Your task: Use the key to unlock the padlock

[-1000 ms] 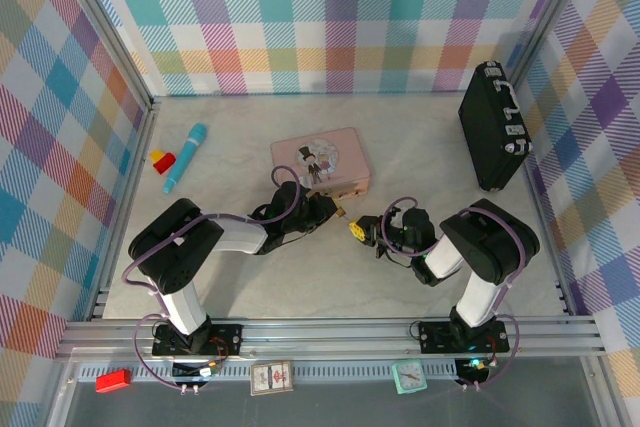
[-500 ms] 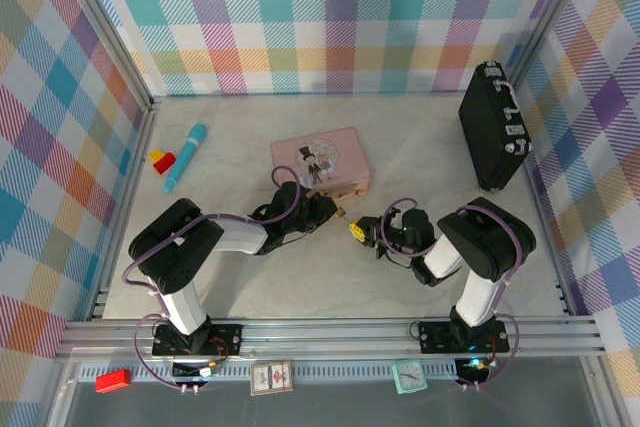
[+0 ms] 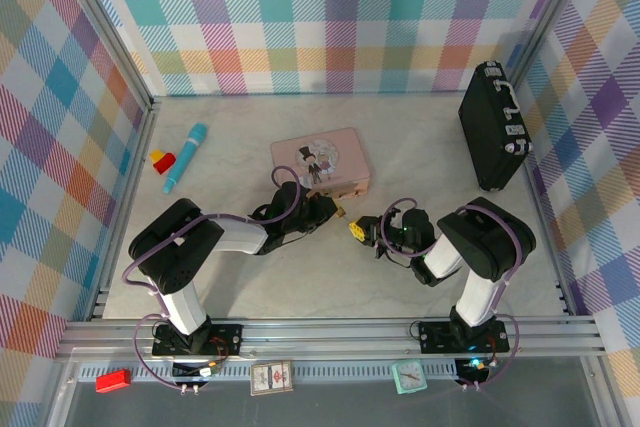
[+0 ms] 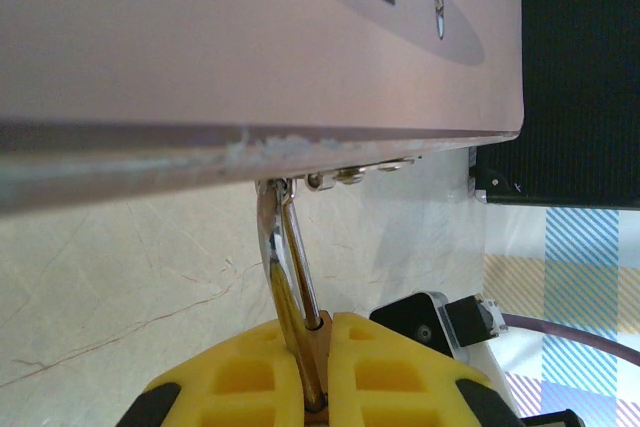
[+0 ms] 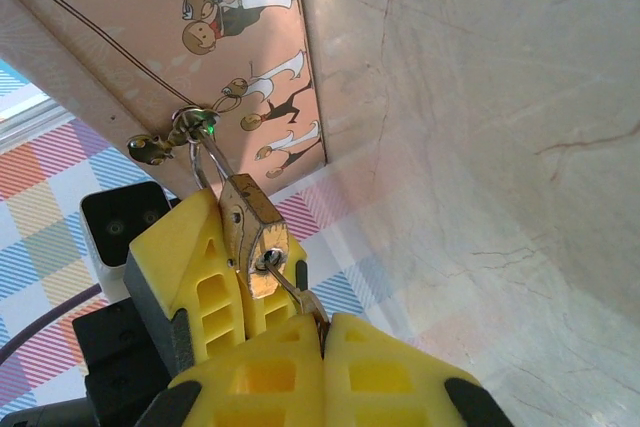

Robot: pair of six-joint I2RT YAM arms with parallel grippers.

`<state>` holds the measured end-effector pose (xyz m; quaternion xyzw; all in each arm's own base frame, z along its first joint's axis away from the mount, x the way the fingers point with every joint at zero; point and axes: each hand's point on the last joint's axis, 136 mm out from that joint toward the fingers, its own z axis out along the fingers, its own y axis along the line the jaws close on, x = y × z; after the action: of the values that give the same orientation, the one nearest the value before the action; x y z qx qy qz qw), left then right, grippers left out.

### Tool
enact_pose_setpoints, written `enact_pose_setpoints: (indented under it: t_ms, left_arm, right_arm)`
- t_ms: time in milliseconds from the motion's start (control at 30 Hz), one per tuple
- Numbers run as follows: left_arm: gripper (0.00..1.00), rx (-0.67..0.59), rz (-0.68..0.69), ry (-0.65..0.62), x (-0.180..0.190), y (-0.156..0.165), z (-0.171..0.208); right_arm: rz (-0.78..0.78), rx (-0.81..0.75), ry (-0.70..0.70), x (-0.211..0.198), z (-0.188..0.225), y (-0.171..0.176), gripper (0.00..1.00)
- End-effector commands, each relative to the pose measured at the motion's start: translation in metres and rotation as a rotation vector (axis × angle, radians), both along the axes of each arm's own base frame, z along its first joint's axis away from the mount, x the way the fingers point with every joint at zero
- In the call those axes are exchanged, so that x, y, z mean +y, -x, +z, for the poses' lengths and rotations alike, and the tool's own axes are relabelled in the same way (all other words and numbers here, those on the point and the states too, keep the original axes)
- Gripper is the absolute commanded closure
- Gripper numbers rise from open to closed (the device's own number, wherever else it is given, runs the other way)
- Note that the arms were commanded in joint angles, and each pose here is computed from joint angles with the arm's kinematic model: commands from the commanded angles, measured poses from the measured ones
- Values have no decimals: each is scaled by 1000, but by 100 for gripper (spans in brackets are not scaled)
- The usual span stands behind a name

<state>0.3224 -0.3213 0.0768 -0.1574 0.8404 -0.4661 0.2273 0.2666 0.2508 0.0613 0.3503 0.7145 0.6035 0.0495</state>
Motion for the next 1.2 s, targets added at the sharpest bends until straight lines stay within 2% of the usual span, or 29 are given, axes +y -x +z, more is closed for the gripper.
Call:
enact_pose_setpoints:
  t_ms: [0, 1167]
  left_arm:
    - [94, -45, 17, 107, -9, -5, 34]
    - [94, -52, 7, 119, -13, -2, 36]
  right_arm:
    - [7, -40, -32, 5, 11, -3, 100]
    - [-2, -32, -42, 4, 10, -4, 100]
